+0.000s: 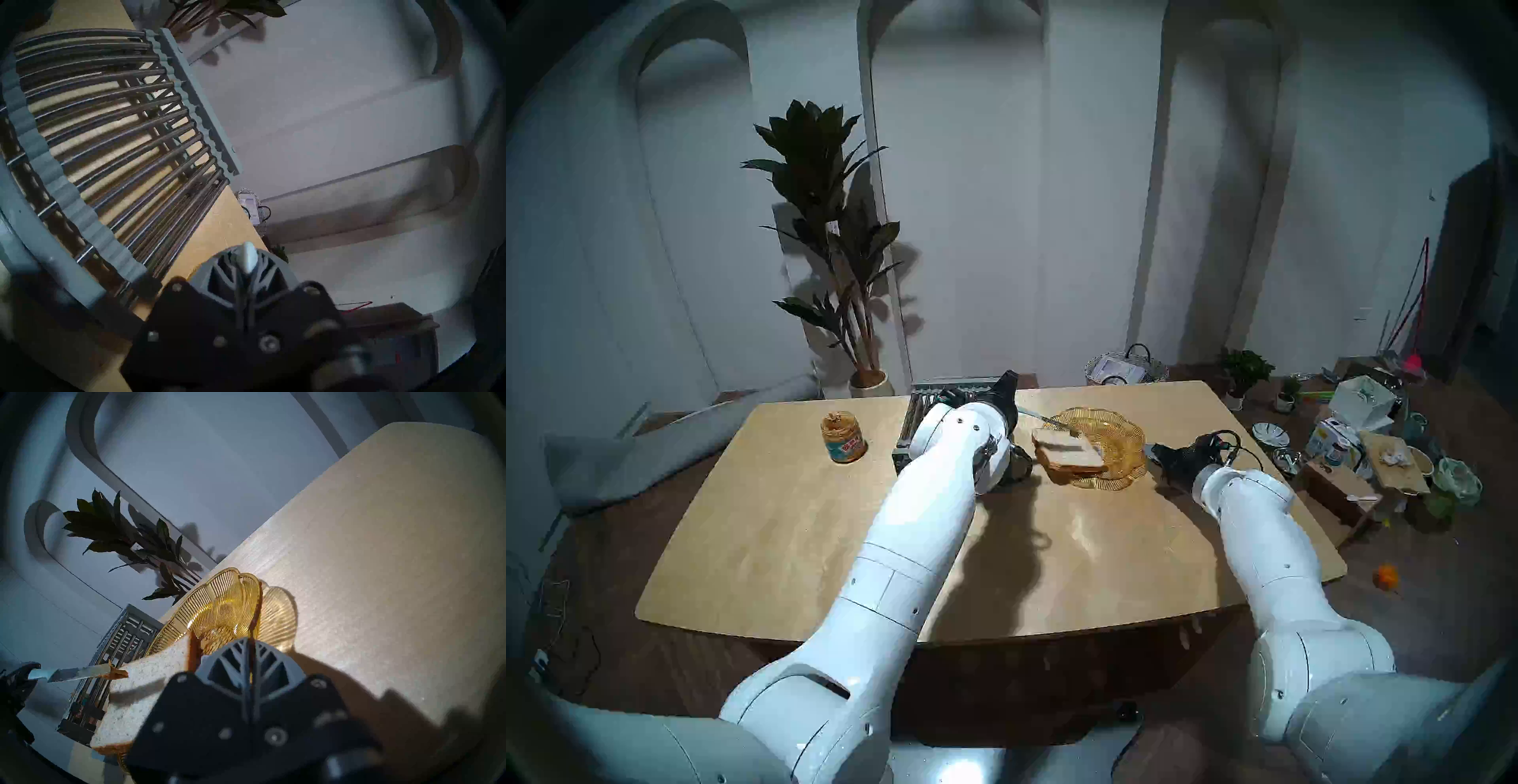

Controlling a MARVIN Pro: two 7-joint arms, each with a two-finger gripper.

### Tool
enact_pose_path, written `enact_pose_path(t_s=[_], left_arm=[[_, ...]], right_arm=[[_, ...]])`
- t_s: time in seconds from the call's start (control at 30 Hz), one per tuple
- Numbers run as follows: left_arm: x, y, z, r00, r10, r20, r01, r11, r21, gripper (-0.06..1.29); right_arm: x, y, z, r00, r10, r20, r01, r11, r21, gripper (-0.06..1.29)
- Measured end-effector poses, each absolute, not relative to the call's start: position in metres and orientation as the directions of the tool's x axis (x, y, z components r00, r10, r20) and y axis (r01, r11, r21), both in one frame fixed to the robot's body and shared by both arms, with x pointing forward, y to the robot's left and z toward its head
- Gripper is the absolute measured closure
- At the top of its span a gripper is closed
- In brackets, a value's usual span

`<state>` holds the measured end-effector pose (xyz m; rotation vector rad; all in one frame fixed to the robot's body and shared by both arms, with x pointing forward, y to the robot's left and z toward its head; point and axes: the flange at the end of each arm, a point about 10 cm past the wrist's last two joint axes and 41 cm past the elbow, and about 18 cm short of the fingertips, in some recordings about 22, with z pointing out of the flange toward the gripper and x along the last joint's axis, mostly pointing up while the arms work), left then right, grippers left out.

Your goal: Spread peanut butter over the slice of bread with the knife

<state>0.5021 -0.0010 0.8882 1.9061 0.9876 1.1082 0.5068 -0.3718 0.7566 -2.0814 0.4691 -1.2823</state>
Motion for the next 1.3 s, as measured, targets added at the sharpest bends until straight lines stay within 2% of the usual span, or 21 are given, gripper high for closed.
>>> enact_pose_path(t_s=[1.3], left_arm=[[0.495,-0.029,0.856,0.312,0.761,0.569,0.223,-0.641,0.735,1.26]], right_arm=[[0.515,-0.381,0.765,0.451,-0.593,0.667,0.056,-0.727,-0.684,1.26]])
